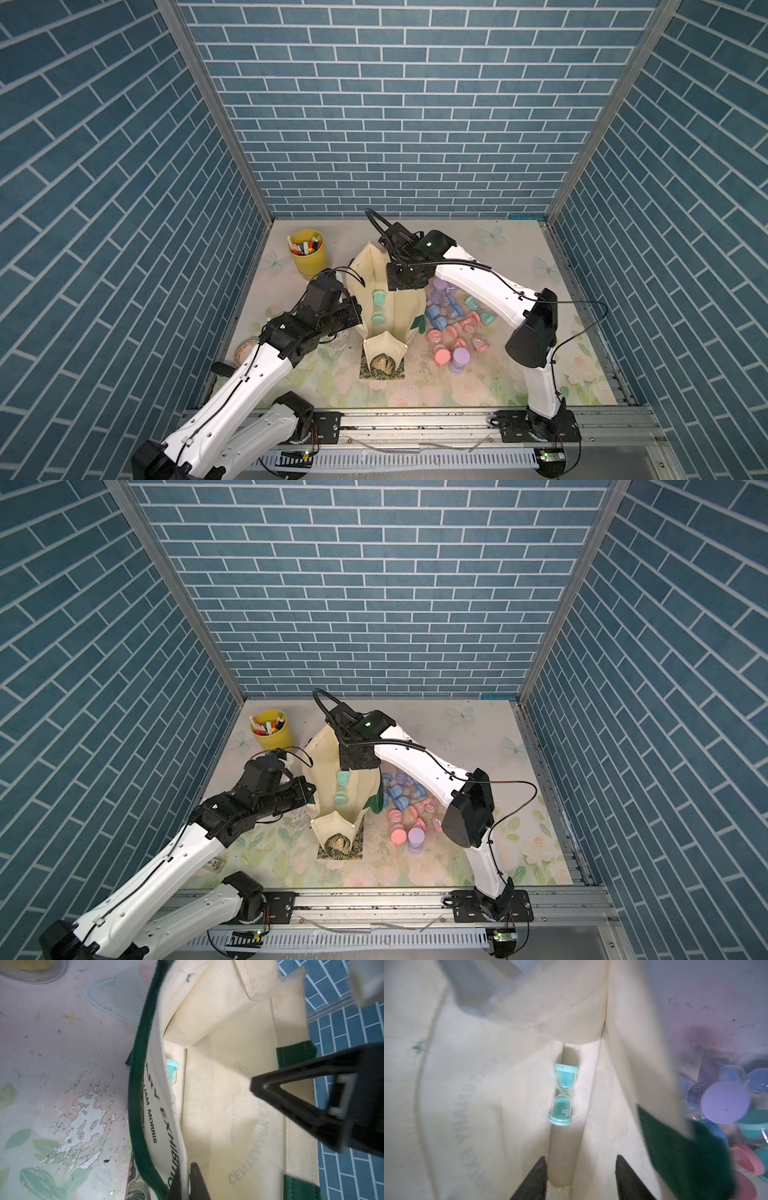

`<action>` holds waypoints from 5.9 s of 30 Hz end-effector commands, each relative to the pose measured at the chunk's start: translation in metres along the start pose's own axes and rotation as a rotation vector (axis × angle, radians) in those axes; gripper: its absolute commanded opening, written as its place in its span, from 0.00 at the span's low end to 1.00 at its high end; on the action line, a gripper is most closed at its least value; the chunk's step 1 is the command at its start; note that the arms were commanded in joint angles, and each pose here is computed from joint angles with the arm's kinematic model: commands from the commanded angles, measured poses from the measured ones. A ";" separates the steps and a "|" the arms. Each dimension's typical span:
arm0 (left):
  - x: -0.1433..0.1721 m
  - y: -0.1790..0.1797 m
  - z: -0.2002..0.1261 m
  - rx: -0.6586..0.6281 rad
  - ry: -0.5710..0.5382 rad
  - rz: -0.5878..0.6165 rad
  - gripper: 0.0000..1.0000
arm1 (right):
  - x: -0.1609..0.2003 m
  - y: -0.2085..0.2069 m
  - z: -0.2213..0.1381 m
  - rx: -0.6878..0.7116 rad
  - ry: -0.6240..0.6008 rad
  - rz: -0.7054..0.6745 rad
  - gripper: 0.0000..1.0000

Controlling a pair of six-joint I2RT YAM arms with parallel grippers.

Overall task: Put the hourglass into the canvas bag
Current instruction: Place the hourglass in the canvas bag, then pick up the hourglass from the center of the board, then place the hourglass in the canvas bag.

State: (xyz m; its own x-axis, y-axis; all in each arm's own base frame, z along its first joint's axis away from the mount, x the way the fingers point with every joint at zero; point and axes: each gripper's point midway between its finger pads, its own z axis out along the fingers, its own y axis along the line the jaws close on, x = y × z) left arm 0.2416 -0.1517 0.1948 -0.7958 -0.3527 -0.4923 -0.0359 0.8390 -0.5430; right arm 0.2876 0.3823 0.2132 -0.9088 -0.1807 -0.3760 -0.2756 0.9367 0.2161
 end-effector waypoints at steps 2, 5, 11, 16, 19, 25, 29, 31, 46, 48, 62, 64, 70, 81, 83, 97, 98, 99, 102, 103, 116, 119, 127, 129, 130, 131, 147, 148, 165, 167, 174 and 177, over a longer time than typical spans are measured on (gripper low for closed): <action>0.000 0.002 0.007 -0.011 -0.003 0.007 0.00 | -0.011 -0.021 -0.063 0.048 -0.116 -0.016 0.54; -0.004 -0.002 0.011 -0.006 -0.004 0.007 0.00 | -0.014 -0.047 -0.084 0.136 -0.197 -0.017 0.55; -0.009 -0.008 0.013 0.011 -0.019 -0.002 0.00 | 0.012 -0.116 -0.100 0.317 -0.280 -0.003 0.52; -0.007 -0.006 0.014 0.010 -0.018 -0.014 0.00 | 0.061 -0.168 -0.079 0.313 -0.137 0.123 0.49; -0.004 -0.004 0.014 0.010 -0.009 -0.015 0.00 | 0.088 -0.177 -0.062 0.259 -0.060 0.146 0.49; -0.001 -0.001 0.012 0.003 -0.006 -0.011 0.00 | 0.085 -0.167 -0.045 0.166 -0.040 0.102 0.56; -0.002 -0.002 0.010 0.009 -0.012 -0.017 0.03 | 0.058 -0.164 -0.031 0.149 -0.035 0.110 0.59; -0.002 -0.002 0.009 0.008 -0.011 -0.013 0.09 | 0.043 -0.162 -0.022 0.138 -0.033 0.116 0.63; 0.002 0.009 -0.003 -0.050 0.002 0.011 0.39 | -0.009 -0.158 0.043 0.185 0.058 0.097 0.71; 0.002 0.009 -0.004 -0.051 0.000 0.011 0.40 | -0.009 -0.158 0.052 0.195 0.075 0.094 0.71; 0.003 0.011 -0.007 -0.060 0.003 0.009 0.43 | 0.000 -0.167 0.097 0.254 0.169 0.094 0.67; 0.002 0.010 -0.007 -0.056 0.002 0.009 0.43 | 0.001 -0.167 0.100 0.255 0.173 0.095 0.64; 0.003 0.010 -0.008 -0.052 0.001 0.014 0.45 | 0.002 -0.169 0.102 0.264 0.173 0.098 0.53; 0.001 0.010 -0.016 -0.045 -0.017 0.015 0.50 | -0.005 -0.166 0.075 0.233 0.095 0.124 0.07; 0.001 0.009 -0.015 -0.040 -0.016 0.013 0.50 | -0.009 -0.165 0.064 0.229 0.066 0.125 0.01; -0.003 0.006 -0.019 -0.036 -0.023 0.002 0.44 | -0.027 -0.157 -0.055 0.159 -0.204 0.134 0.00; -0.003 0.005 -0.020 -0.035 -0.026 -0.001 0.44 | -0.027 -0.153 -0.068 0.142 -0.231 0.128 0.00; -0.003 0.005 -0.020 -0.035 -0.028 -0.006 0.44 | -0.027 -0.148 -0.079 0.124 -0.254 0.119 0.00; -0.005 0.005 -0.023 -0.034 -0.038 -0.018 0.41 | -0.026 -0.126 -0.109 0.062 -0.318 0.070 0.00; -0.005 0.005 -0.023 -0.034 -0.037 -0.021 0.41 | -0.025 -0.119 -0.117 0.047 -0.333 0.049 0.00; -0.005 -0.003 -0.020 0.004 -0.024 -0.034 0.21 | 0.009 -0.012 -0.132 -0.185 -0.302 -0.147 0.00; -0.005 -0.006 -0.018 0.017 -0.019 -0.035 0.16 | 0.015 0.005 -0.125 -0.197 -0.277 -0.179 0.00; -0.005 -0.010 -0.016 0.050 -0.030 -0.038 0.02 | 0.026 0.033 -0.090 -0.243 -0.158 -0.150 0.00; -0.004 -0.010 -0.015 0.052 -0.027 -0.040 0.00 | 0.030 0.037 -0.076 -0.241 -0.114 -0.143 0.00; -0.004 -0.010 -0.014 0.053 -0.027 -0.041 0.00 | 0.033 0.038 -0.069 -0.233 -0.095 -0.138 0.00; -0.004 -0.010 -0.014 0.055 -0.026 -0.041 0.00 | 0.035 0.039 -0.063 -0.228 -0.081 -0.136 0.00; -0.004 -0.010 -0.011 0.066 -0.031 -0.044 0.00 | 0.081 0.043 0.010 -0.125 0.089 -0.148 0.00; -0.004 -0.010 -0.011 0.066 -0.034 -0.045 0.00 | 0.084 0.042 0.014 -0.120 0.097 -0.144 0.00; 0.001 -0.006 -0.005 0.057 -0.017 -0.042 0.00 | 0.068 0.031 -0.017 -0.092 0.003 -0.169 0.74; 0.002 -0.006 -0.004 0.058 -0.013 -0.043 0.00 | 0.066 0.027 -0.023 -0.078 -0.014 -0.168 0.73; 0.003 -0.006 -0.004 0.057 -0.011 -0.039 0.00 | 0.045 -0.008 -0.070 0.028 -0.168 -0.160 0.70; 0.003 -0.006 -0.004 0.057 -0.010 -0.039 0.00 | 0.035 -0.037 -0.095 0.121 -0.251 -0.143 0.69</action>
State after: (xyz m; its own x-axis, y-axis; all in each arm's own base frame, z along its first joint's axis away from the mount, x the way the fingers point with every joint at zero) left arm 0.2391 -0.1559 0.2063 -0.7803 -0.4026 -0.4787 -0.0346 0.7919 -0.6097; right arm 0.2260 0.3557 0.2470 -0.8027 -0.2768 -0.5283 -0.4092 0.9000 0.1502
